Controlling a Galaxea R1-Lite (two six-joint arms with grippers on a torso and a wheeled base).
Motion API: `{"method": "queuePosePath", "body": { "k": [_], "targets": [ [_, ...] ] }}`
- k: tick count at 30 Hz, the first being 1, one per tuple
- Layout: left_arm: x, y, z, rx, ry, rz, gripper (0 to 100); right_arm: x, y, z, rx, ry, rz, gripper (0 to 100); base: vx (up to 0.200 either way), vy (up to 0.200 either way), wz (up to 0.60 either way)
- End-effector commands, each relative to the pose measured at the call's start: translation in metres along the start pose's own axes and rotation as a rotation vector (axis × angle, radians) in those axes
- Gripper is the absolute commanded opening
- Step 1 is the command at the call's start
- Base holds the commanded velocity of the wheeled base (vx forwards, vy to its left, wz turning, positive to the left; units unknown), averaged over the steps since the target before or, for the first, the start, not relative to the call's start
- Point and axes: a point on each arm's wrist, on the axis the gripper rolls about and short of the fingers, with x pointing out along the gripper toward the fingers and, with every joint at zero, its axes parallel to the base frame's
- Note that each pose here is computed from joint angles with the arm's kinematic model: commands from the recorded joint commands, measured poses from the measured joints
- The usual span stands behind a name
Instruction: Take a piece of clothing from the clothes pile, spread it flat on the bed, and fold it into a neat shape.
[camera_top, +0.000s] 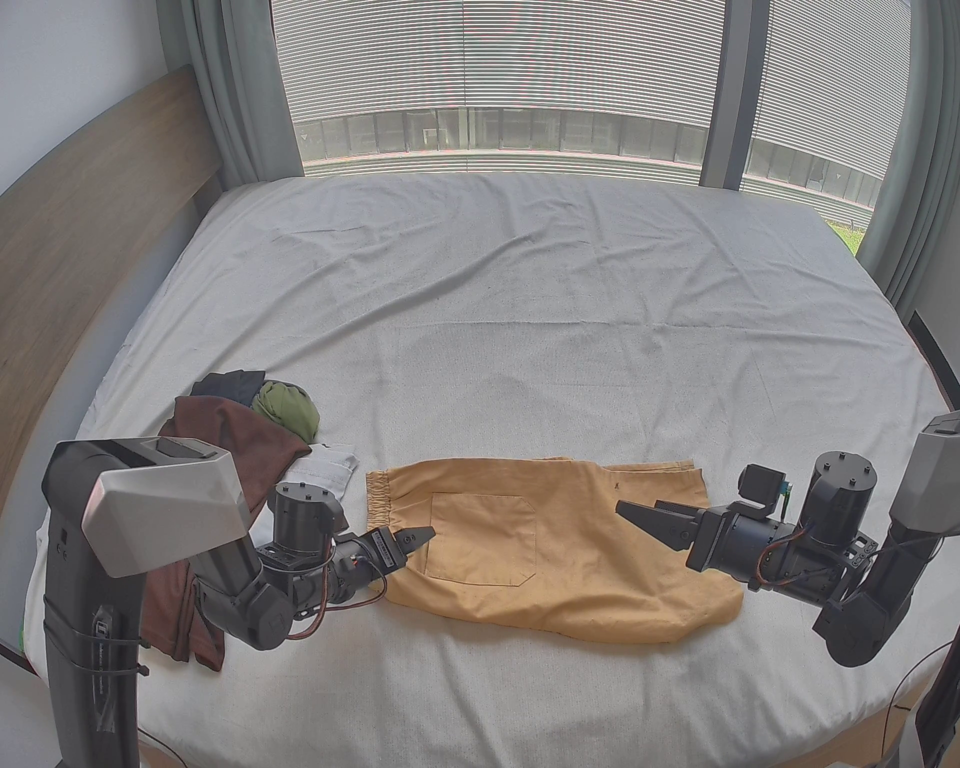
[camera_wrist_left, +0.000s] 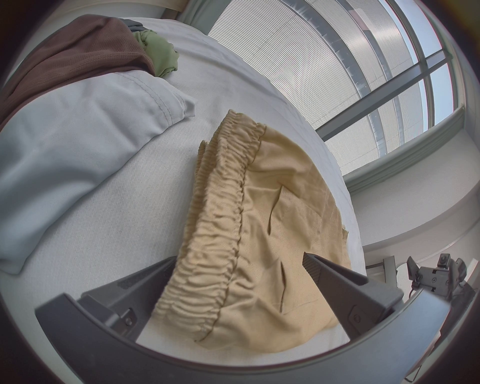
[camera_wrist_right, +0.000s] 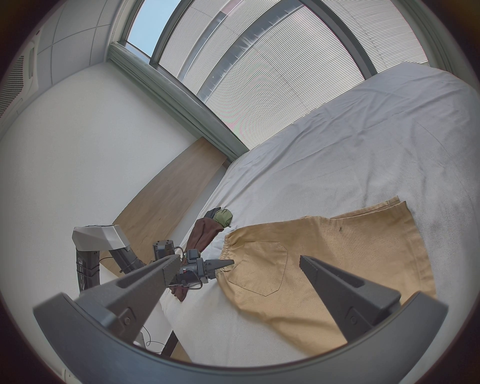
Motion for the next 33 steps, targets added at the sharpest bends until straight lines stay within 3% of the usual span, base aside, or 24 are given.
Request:
{"method": "queuePosePath", "body": {
  "k": [1,19,20,26,33],
  "targets": [
    [0.002,-0.001,0.007,-0.007,-0.025,-0.013,100,0.001,0.0,-0.002,0.002,0.007,0.0,100,0.0,0.0,0.0],
    [0.019,0.012,0.004,-0.019,-0.016,0.008,100,0.001,0.0,-0.002,0.001,0.008,0.001,100,0.0,0.0,0.0],
    [0.019,0.013,0.005,-0.021,-0.02,0.01,0,0.001,0.0,-0.002,0.002,0.008,0.001,100,0.0,0.0,0.0],
    [0.013,0.017,0.014,-0.029,-0.048,0.018,0,0.002,-0.001,-0.003,0.002,0.012,0.0,100,0.0,0.0,0.0],
    [-0.021,0.011,0.026,-0.031,-0.069,0.03,0,0.003,-0.003,-0.007,0.009,0.027,-0.008,100,0.0,0.0,0.0]
  ]
}}
